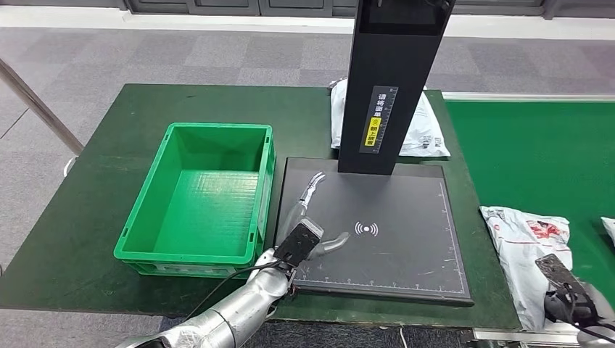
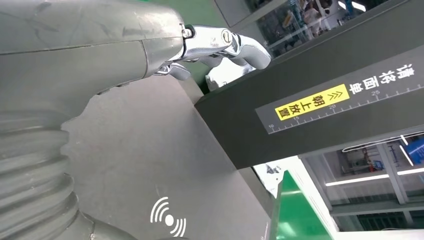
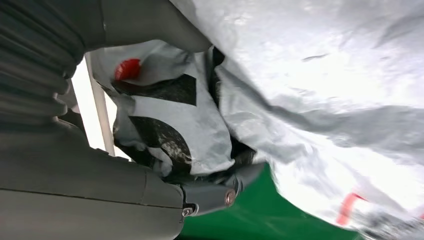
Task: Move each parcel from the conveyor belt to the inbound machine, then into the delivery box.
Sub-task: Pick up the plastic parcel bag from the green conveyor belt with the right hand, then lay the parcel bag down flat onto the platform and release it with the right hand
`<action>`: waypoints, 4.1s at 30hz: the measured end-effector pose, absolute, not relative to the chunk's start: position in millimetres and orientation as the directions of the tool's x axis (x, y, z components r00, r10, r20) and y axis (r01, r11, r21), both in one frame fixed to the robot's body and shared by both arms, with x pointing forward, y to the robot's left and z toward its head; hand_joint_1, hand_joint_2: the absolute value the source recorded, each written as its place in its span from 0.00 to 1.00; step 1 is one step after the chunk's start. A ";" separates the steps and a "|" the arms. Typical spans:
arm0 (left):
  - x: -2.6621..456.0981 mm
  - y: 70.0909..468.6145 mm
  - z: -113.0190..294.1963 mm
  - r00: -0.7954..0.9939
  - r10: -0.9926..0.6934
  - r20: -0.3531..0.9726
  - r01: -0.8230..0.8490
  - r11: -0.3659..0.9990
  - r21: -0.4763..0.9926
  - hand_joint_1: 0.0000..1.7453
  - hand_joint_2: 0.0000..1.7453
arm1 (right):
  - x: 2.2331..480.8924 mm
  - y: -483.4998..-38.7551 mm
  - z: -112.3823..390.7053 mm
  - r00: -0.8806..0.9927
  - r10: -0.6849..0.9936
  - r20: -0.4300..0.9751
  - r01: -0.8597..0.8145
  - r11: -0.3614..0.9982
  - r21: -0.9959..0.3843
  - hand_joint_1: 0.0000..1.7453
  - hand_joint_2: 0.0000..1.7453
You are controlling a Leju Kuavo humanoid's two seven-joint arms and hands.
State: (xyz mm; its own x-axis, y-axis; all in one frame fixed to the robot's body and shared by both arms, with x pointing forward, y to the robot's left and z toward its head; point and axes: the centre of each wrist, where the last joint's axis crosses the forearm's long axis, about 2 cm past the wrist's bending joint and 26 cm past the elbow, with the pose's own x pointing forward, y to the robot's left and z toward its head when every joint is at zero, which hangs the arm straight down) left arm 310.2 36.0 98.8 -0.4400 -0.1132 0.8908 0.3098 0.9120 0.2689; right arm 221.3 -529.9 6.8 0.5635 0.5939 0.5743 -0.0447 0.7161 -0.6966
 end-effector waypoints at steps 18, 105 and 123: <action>311.2 38.3 100.5 -0.431 -0.095 0.897 0.280 0.931 0.233 0.00 1.00 | 230.7 -523.9 10.5 0.457 0.613 0.645 0.018 0.718 -0.696 1.00 1.00; 302.9 25.5 95.0 -0.293 -0.388 0.874 0.350 0.807 0.475 0.00 1.00 | 342.2 -237.7 76.0 -0.407 0.046 0.912 -0.142 0.983 -0.113 0.00 1.00; 304.1 19.0 94.9 -0.567 -0.712 0.414 0.455 0.148 0.878 1.00 1.00 | 336.0 -273.4 96.7 -0.493 -0.156 0.856 -0.008 0.985 0.175 0.00 1.00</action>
